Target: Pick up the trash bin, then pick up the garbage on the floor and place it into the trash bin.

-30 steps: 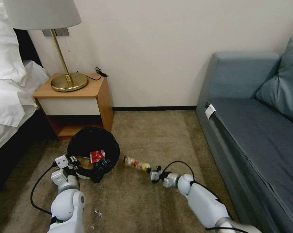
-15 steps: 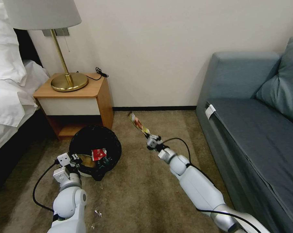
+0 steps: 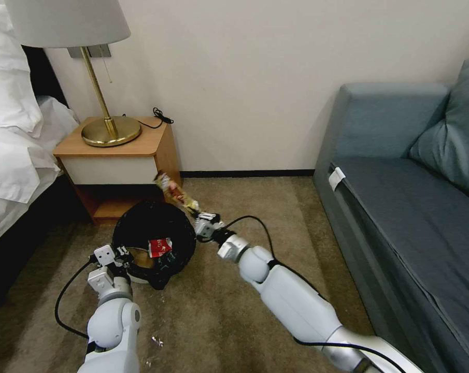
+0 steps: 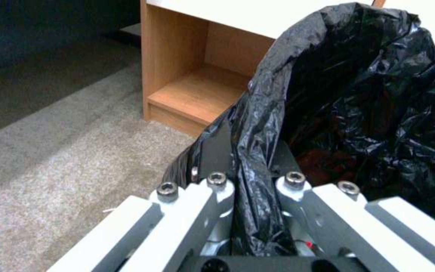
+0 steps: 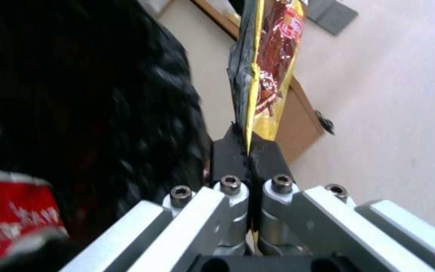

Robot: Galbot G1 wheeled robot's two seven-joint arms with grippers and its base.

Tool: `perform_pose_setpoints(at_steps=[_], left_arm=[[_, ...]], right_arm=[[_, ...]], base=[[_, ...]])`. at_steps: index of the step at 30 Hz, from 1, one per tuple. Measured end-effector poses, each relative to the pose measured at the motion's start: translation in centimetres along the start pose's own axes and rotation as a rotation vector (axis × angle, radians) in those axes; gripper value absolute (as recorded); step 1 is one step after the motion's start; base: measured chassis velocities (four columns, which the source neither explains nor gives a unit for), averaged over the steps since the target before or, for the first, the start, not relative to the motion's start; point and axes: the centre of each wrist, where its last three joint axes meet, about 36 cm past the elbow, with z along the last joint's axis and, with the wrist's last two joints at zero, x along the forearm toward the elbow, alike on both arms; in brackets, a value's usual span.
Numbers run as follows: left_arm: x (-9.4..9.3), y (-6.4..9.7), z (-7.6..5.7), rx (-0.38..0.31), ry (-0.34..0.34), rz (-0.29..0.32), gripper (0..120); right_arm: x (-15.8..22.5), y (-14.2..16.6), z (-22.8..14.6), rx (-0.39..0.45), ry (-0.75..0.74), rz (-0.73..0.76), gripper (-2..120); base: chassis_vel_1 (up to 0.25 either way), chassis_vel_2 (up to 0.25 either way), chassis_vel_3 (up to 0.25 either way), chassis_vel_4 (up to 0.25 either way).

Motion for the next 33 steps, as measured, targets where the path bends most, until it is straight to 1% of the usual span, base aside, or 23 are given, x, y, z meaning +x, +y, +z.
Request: perform_pose_setpoints(at_steps=[5, 9, 11, 20, 21, 22, 23, 24, 26, 27, 28, 29, 31, 32, 33], left_arm=[[0.1, -0.3, 0.2, -0.008, 0.005, 0.001, 4], [0.1, -0.5, 0.3, -0.009, 0.008, 0.002, 4], [0.1, -0.8, 0.4, -0.009, 0.008, 0.005, 4], [0.2, -1.0, 0.3, -0.007, 0.005, 0.005, 4], [0.1, -1.0, 0.3, -0.007, 0.004, 0.005, 4], [0.1, -1.0, 0.3, -0.007, 0.004, 0.005, 4], [0.1, -1.0, 0.3, -0.007, 0.004, 0.005, 4], [0.1, -1.0, 0.3, -0.007, 0.003, 0.005, 4], [0.1, -1.0, 0.3, -0.007, 0.004, 0.005, 4], [0.1, -1.0, 0.3, -0.007, 0.004, 0.005, 4], [0.1, -1.0, 0.3, -0.008, 0.003, 0.005, 4], [0.1, -1.0, 0.3, -0.008, 0.003, 0.005, 4], [0.1, -0.9, 0.3, -0.008, 0.001, 0.005, 4], [0.1, -0.9, 0.3, -0.008, 0.001, 0.005, 4], [0.0, -0.9, 0.2, -0.008, 0.0, 0.004, 4]], right_arm=[[-0.8, 1.7, -1.0, -0.011, -0.014, -0.014, 0], [-0.9, 2.5, -1.0, -0.007, -0.016, -0.023, 0], [-0.8, 3.4, -0.9, -0.006, -0.02, -0.036, 0], [-0.3, 4.7, -0.7, -0.007, -0.016, -0.06, 0], [-0.2, 4.8, -0.6, 0.0, -0.015, -0.064, 4], [-0.1, 4.9, -0.6, 0.012, -0.012, -0.068, 10], [-0.1, 4.9, -0.6, 0.012, -0.012, -0.068, 10], [-0.1, 4.8, -0.5, 0.015, -0.01, -0.068, 13], [0.1, 4.8, -0.4, 0.021, -0.007, -0.072, 25], [0.1, 4.8, -0.4, 0.021, -0.007, -0.072, 25], [0.2, 4.8, -0.3, 0.025, -0.005, -0.077, 30], [0.2, 4.8, -0.3, 0.025, -0.005, -0.077, 30], [0.3, 4.9, -0.2, 0.026, -0.003, -0.081, 42], [0.3, 4.9, -0.2, 0.026, -0.003, -0.081, 42], [0.4, 4.9, -0.2, 0.026, -0.002, -0.082, 47]], base=[[0.0, 0.0, 0.0, 0.0], [0.0, 0.0, 0.0, 0.0], [0.0, 0.0, 0.0, 0.0], [0.0, 0.0, 0.0, 0.0], [0.0, 0.0, 0.0, 0.0], [0.0, 0.0, 0.0, 0.0], [0.0, 0.0, 0.0, 0.0], [0.0, 0.0, 0.0, 0.0], [0.0, 0.0, 0.0, 0.0], [0.0, 0.0, 0.0, 0.0], [0.0, 0.0, 0.0, 0.0], [0.0, 0.0, 0.0, 0.0], [0.0, 0.0, 0.0, 0.0], [0.0, 0.0, 0.0, 0.0], [0.0, 0.0, 0.0, 0.0]])
